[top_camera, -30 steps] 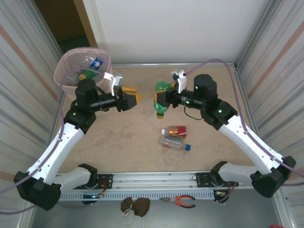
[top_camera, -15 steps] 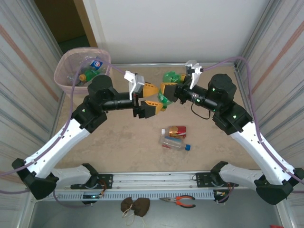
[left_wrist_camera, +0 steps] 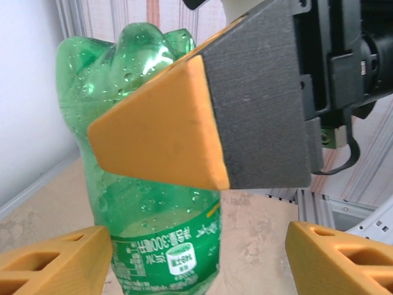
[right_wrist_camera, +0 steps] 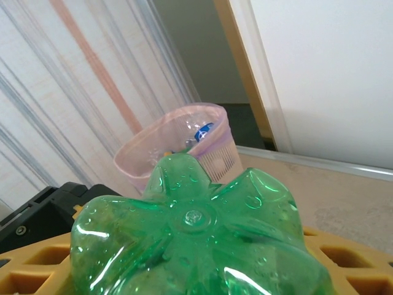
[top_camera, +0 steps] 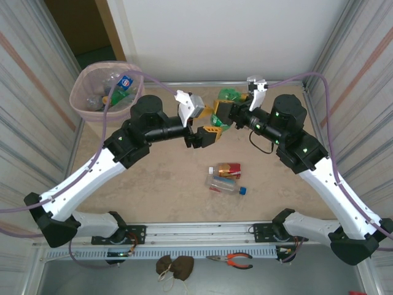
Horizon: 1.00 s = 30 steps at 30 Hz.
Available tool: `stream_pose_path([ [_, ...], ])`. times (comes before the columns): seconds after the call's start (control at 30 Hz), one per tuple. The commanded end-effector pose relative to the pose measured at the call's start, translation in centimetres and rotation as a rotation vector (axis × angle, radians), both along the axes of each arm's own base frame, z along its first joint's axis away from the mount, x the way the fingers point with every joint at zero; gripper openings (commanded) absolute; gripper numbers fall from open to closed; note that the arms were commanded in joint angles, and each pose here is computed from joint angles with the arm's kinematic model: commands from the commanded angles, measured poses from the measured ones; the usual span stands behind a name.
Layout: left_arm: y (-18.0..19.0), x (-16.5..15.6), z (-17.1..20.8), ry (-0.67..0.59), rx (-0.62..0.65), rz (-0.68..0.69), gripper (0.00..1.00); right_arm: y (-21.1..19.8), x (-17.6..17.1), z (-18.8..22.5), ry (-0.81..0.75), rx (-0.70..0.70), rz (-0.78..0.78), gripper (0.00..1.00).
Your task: Put the plastic bottles in the bin
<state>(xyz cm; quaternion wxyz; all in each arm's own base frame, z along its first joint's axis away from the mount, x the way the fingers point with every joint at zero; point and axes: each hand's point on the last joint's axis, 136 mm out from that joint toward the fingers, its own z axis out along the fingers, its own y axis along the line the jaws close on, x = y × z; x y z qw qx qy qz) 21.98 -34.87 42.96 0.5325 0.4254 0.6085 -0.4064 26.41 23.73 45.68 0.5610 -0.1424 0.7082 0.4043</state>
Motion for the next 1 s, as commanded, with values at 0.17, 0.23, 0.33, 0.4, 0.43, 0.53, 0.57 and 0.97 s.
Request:
stream_pose_path([
  [0.17,-1.2,0.9,0.0,-0.041,0.015,0.015,0.79,0.9,-1.9,2.6,-0.033,0.075,0.090,0.49],
  [0.23,-1.6,0.5,-0.1,-0.047,0.020,-0.024,0.78,0.9,-1.9,2.7,-0.036,0.077,0.090,0.49],
  [0.33,-2.2,-0.2,0.1,-0.056,0.005,-0.082,0.73,0.9,-2.0,2.8,-0.038,0.078,0.091,0.49],
  [0.4,-2.3,-0.5,0.3,-0.064,-0.010,-0.101,0.70,1.0,-1.9,2.6,-0.034,0.073,0.090,0.49],
  [0.43,-2.3,-0.6,0.3,-0.065,-0.013,-0.103,0.69,0.9,-1.9,2.7,-0.035,0.073,0.089,0.49],
  [0.53,-2.1,-0.4,0.5,-0.073,-0.024,-0.083,0.69,0.9,-1.9,2.6,-0.033,0.070,0.088,0.49],
  [0.57,-1.8,-0.2,0.6,-0.076,-0.029,-0.067,0.70,0.9,-2.0,2.6,-0.033,0.070,0.089,0.49],
  [0.97,-0.4,-0.1,0.9,-0.105,-0.044,0.002,0.70,0.9,-1.9,2.2,-0.025,0.066,0.086,0.49],
])
